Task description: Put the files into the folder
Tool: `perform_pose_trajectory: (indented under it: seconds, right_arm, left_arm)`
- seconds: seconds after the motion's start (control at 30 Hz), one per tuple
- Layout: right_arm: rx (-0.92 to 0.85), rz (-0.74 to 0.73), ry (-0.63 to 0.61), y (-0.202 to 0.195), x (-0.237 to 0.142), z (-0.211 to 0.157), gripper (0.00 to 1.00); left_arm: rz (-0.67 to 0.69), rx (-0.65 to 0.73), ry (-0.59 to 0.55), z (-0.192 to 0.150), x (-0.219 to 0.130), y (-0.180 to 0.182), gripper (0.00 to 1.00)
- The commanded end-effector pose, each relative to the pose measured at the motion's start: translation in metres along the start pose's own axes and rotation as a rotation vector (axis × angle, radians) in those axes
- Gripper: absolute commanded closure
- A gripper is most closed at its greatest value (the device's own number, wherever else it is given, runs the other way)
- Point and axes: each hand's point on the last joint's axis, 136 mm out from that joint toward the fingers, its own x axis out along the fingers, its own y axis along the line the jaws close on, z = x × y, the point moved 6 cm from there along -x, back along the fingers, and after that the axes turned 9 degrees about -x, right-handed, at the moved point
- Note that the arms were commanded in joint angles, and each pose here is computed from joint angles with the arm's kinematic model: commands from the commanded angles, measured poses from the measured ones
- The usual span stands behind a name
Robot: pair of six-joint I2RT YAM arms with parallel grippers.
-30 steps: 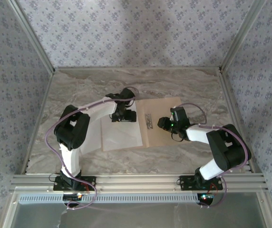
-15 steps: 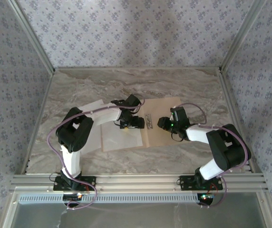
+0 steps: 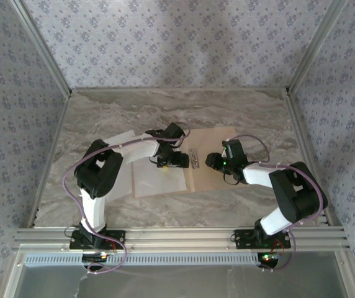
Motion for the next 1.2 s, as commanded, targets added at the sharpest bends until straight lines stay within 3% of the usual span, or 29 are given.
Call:
perform_pose_trajectory:
  seconds: [0.0,0.63,1.17]
  right_arm:
    - [0.051,-0.107,0.146,-0.023,0.006,-0.037,0.57]
    - [0.052,-0.109,0.148,-0.023,0.006,-0.038,0.56]
    - [0.060,-0.114,0.145,-0.025,0.006,-0.038,0.56]
  left_arm:
    - [-0.028,0.046,0.030,-0.001,0.007,-0.008,0.21]
    - [0.104,0.140,0.078,-0.004,-0.004,0.010,0.21]
    - [0.098,0.188,0.134,-0.013,-0.012,0.024,0.21]
